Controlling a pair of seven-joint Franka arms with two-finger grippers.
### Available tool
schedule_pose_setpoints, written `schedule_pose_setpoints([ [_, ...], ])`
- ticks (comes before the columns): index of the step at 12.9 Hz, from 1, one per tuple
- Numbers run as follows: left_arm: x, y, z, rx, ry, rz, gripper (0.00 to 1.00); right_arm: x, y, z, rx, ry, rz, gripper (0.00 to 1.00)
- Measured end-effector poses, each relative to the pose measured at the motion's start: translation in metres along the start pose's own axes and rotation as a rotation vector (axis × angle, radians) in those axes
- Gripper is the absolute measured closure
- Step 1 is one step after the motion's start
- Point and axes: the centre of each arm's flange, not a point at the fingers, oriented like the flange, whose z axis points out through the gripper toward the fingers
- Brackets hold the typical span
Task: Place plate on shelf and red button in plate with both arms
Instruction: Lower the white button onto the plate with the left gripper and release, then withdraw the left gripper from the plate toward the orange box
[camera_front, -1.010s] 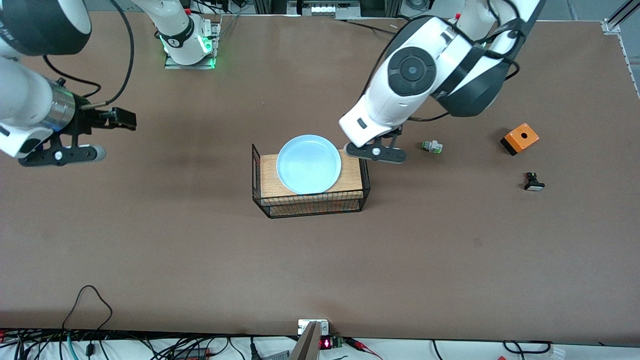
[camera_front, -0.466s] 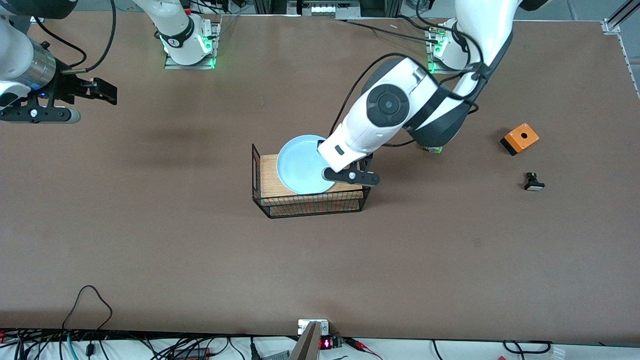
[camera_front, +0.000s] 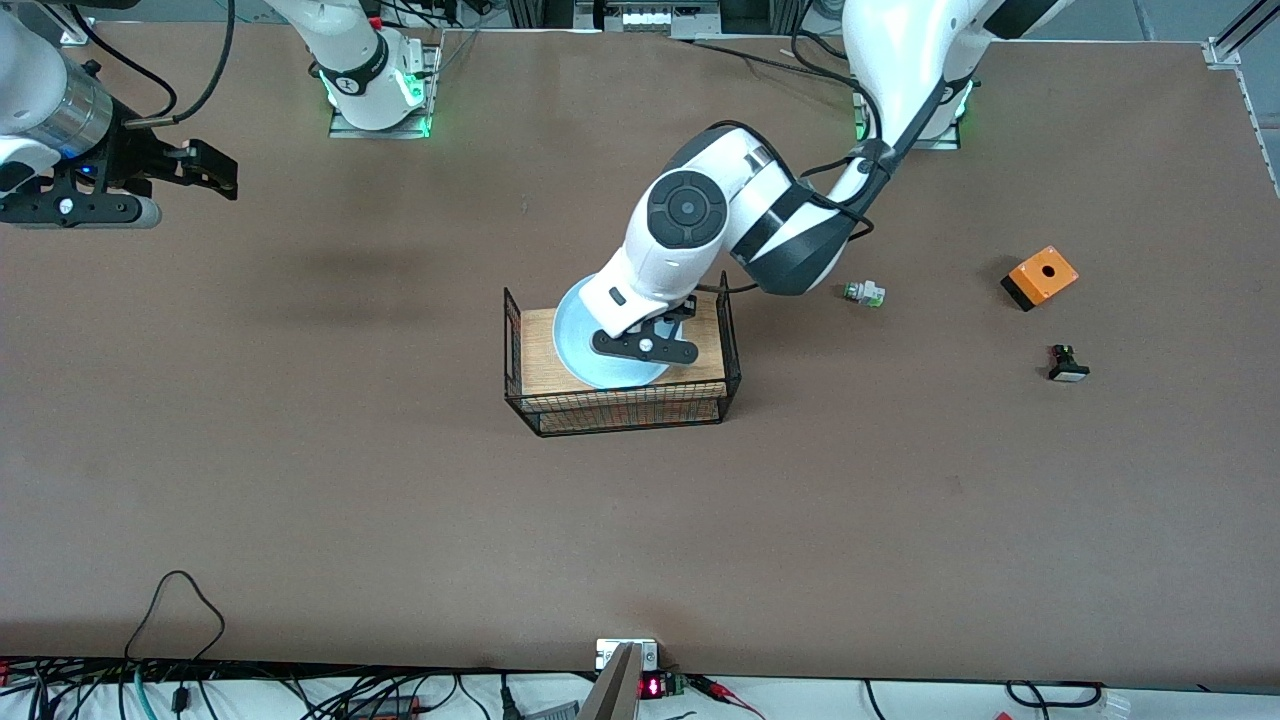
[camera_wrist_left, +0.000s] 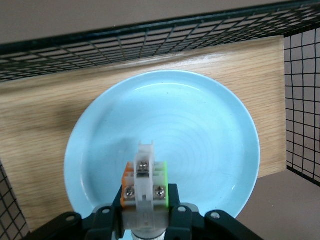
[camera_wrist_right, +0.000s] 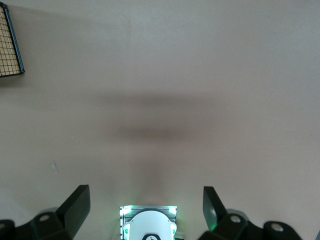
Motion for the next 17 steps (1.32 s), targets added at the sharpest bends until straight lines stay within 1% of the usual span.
schedule_pose_setpoints([
  [2, 0.005, -0.004, 0.009, 0.007, -0.008, -0.008, 0.66, 0.007, -0.001, 0.002, 0.014, -0.033, -0.005, 0.00],
  [5, 0.007, -0.006, 0.026, 0.014, -0.024, -0.012, 0.66, 0.017, -0.001, 0.001, 0.020, -0.046, -0.007, 0.00],
  [6, 0.007, -0.005, 0.028, 0.012, -0.023, -0.011, 0.59, 0.019, -0.001, 0.000, 0.020, -0.046, -0.007, 0.00],
  [8, 0.010, -0.002, 0.019, -0.002, -0.006, -0.010, 0.39, 0.019, 0.000, -0.002, 0.020, -0.043, -0.007, 0.00],
  [11, 0.018, 0.003, -0.018, -0.044, 0.052, -0.012, 0.07, 0.018, 0.000, -0.007, 0.021, -0.034, -0.007, 0.00],
  [12, 0.022, 0.000, -0.034, -0.056, 0.075, -0.017, 0.00, 0.018, 0.000, -0.010, 0.021, -0.026, -0.007, 0.00],
  [14, 0.030, -0.017, -0.082, -0.078, 0.130, -0.042, 0.00, 0.018, 0.000, -0.016, 0.021, -0.017, -0.007, 0.00],
  [17, 0.028, -0.064, -0.160, -0.049, 0.148, -0.093, 0.00, 0.018, 0.000, -0.016, 0.022, -0.016, -0.007, 0.00],
])
